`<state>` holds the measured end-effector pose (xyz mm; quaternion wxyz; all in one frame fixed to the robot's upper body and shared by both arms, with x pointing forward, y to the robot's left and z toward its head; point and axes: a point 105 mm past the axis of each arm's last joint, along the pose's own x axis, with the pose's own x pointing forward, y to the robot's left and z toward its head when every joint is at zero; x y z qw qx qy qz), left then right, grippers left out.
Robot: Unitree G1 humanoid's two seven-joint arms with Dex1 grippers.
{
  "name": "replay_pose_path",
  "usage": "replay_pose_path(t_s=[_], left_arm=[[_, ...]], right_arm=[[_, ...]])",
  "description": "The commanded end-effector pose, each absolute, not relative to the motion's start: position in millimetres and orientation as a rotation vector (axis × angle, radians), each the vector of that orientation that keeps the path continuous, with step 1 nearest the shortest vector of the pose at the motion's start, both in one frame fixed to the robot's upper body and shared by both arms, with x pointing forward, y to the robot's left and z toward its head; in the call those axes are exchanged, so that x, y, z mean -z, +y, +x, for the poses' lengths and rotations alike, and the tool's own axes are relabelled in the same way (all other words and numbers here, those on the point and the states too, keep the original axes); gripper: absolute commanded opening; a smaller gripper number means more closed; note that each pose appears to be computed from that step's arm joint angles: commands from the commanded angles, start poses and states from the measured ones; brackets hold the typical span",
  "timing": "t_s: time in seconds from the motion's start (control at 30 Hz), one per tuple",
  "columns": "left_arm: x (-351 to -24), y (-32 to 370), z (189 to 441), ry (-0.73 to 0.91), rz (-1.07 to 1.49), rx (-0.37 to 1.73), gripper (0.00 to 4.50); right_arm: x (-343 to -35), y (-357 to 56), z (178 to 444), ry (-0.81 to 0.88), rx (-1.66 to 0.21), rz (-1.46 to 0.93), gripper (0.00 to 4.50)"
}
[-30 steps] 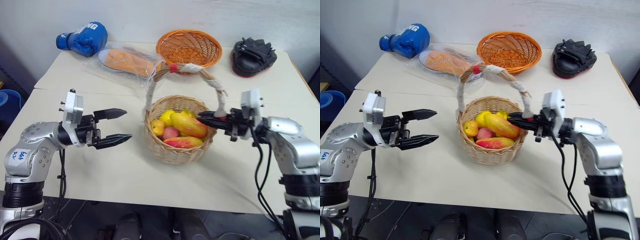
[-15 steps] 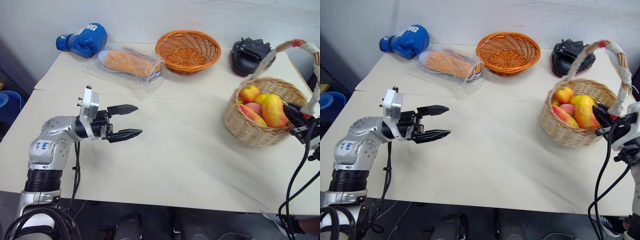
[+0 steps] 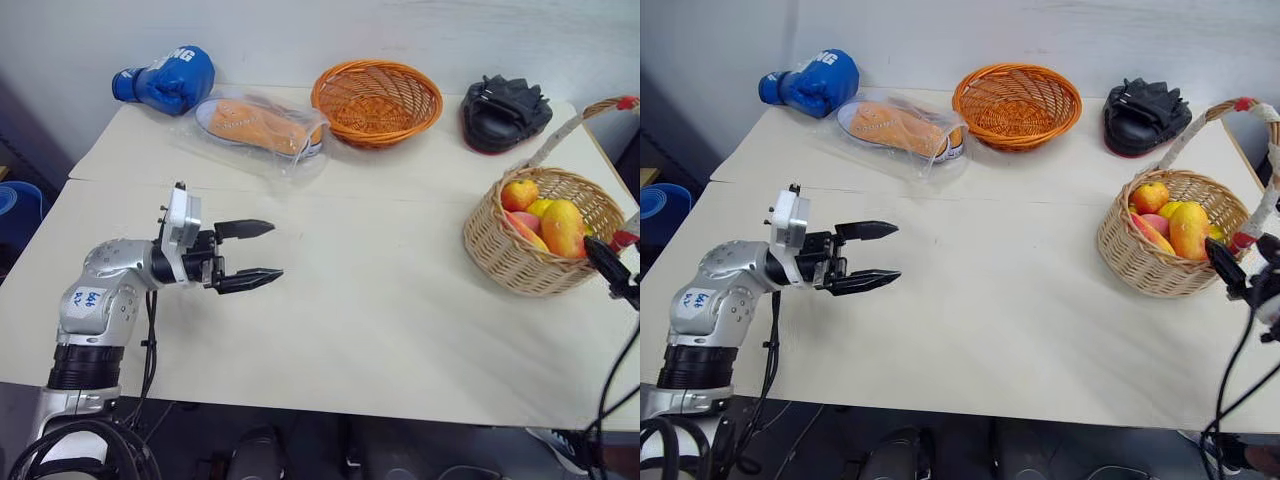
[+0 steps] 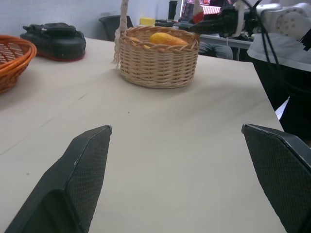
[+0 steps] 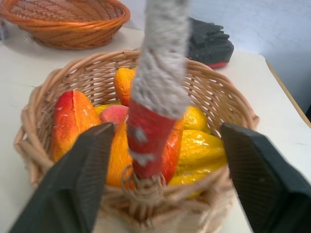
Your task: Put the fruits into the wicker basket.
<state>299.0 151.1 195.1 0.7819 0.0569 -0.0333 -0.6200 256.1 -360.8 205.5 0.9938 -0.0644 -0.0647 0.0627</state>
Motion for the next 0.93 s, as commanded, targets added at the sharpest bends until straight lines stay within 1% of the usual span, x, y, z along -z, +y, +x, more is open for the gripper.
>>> replay_pose_path(t_s=[0.03, 0.07, 0.13, 0.17, 0.23, 0.3, 0.33, 0.47, 0.5, 0.63, 0.77, 0.93], left_arm=[[-196.7, 159.5, 295.8, -0.079, 0.205, 1.308, 4.5], [-191.7, 163.9, 294.8, -0.061, 0.221, 1.292, 4.5], [-180.4, 172.1, 291.7, -0.021, 0.257, 1.263, 4.5], [-176.2, 174.8, 290.4, -0.007, 0.268, 1.254, 4.5], [-162.0, 183.6, 284.4, 0.038, 0.297, 1.217, 4.5], [-151.3, 191.0, 279.1, 0.069, 0.316, 1.18, 4.5], [-148.9, 192.7, 277.4, 0.076, 0.321, 1.171, 4.5], [-129.7, 199.5, 262.3, 0.115, 0.338, 1.105, 4.5], [-127.8, 198.9, 260.9, 0.117, 0.345, 1.098, 4.5], [-124.6, 194.8, 258.1, 0.094, 0.346, 1.055, 4.5], [-124.2, 191.5, 255.9, 0.081, 0.34, 1.028, 4.5], [-130.4, 197.1, 259.6, 0.038, 0.355, 0.939, 4.5]], right_arm=[[-222.6, -361.8, 228.4, -0.135, -0.171, -0.286, 4.46], [-214.7, -363.9, 220.1, -0.083, -0.186, -0.37, 4.46], [-201.1, -356.9, 204.6, -0.02, -0.288, -0.48, 4.46], [-195.2, -354.0, 199.9, 0.007, -0.326, -0.503, 4.46], [-173.7, -330.4, 188.5, 0.06, -0.489, -0.495, 4.46], [-158.3, -308.9, 181.9, 0.08, -0.617, -0.511, 4.46], [-154.9, -303.3, 180.9, 0.079, -0.649, -0.526, 4.46], [-142.5, -234.8, 209.2, -0.066, -0.86, -0.495, 4.46], [-140.9, -227.1, 213.7, -0.082, -0.885, -0.497, 4.46], [-135.5, -184.0, 250.0, -0.168, -1.021, -0.497, 4.46], [-135.4, -171.0, 271.4, -0.219, -1.056, -0.505, 4.46], [-138.2, -163.7, 279.5, -0.259, -1.043, -0.484, 4.46]])
